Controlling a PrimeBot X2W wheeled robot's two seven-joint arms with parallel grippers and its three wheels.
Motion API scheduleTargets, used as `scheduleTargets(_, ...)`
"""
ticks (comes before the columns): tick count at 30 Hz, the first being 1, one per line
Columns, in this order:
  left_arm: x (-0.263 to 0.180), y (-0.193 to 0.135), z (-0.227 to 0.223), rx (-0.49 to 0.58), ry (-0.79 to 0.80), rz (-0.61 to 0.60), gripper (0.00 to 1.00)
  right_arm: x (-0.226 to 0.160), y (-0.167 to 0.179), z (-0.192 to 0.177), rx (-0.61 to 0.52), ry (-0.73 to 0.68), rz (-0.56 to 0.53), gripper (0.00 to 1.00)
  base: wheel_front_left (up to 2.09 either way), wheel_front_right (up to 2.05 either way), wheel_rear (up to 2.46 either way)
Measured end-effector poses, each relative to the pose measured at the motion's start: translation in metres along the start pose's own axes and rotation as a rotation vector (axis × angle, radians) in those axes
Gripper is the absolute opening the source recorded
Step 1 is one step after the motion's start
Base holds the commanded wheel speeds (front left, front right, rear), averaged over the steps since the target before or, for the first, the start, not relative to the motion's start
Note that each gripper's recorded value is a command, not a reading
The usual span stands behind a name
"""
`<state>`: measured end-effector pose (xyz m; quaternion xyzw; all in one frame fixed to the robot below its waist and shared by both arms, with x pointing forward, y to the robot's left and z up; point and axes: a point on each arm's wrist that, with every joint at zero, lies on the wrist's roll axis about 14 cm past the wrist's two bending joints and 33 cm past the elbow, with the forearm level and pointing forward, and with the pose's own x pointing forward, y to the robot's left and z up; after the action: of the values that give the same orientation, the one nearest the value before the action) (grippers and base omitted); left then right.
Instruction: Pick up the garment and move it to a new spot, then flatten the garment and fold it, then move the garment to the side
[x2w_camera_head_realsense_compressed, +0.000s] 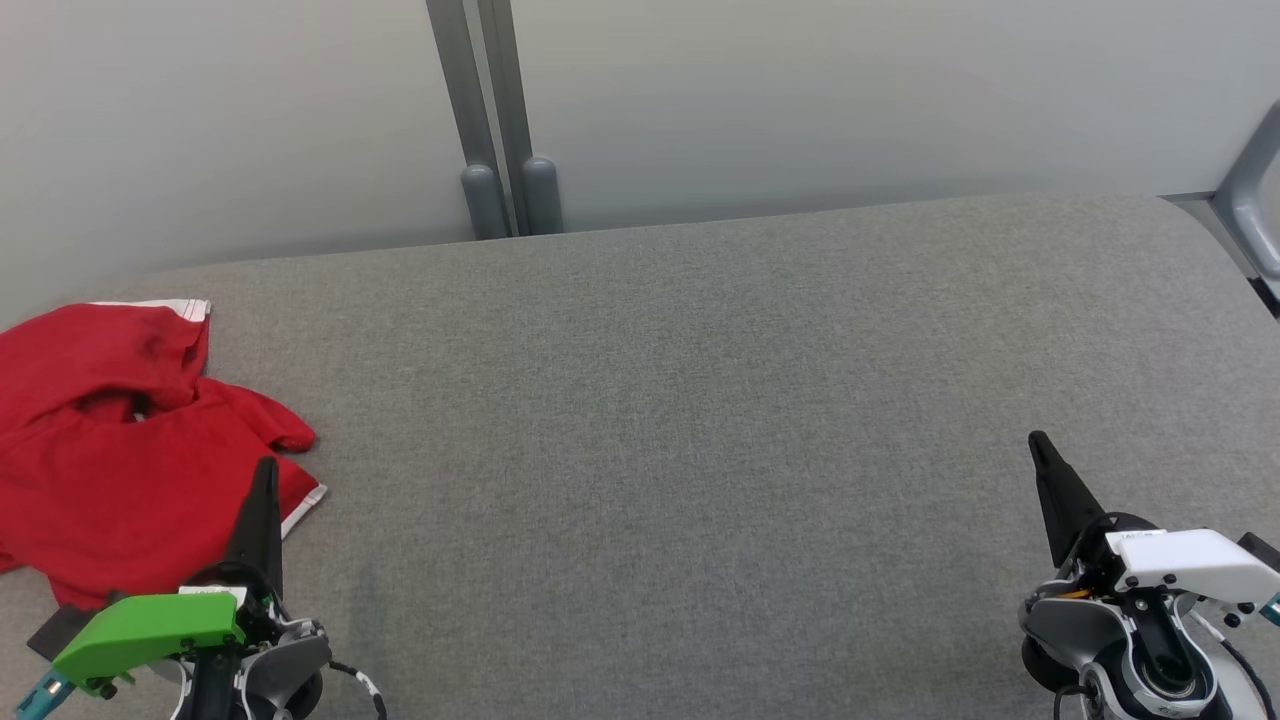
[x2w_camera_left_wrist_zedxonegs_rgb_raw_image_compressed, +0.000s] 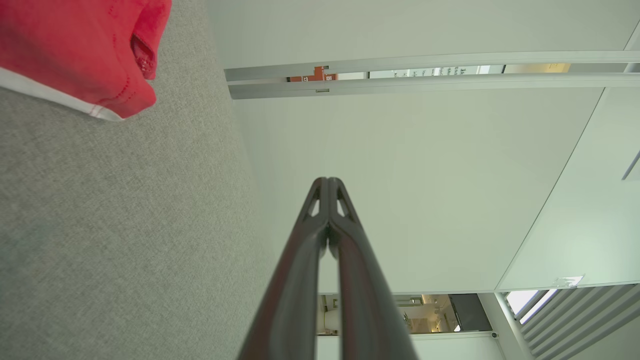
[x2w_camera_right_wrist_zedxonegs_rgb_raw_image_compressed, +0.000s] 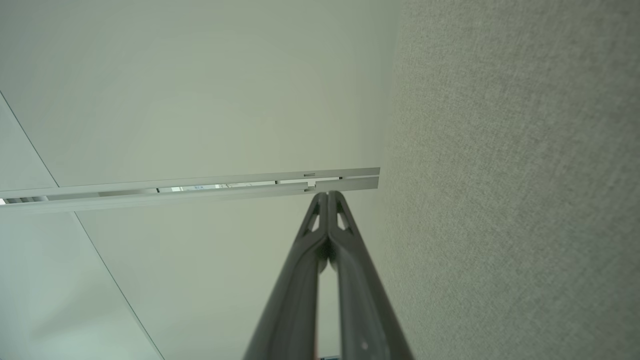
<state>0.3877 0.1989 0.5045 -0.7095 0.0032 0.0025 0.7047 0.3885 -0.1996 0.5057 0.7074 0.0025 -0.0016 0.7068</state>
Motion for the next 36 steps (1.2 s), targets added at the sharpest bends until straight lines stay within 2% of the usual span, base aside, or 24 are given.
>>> scheduleTargets(36,0.0,0.0,0.0,0.0,0.0,0.0,0.0,0.0,0.0,0.0,0.0,0.0,0.0,0.0,0.0,0.0,0.0)
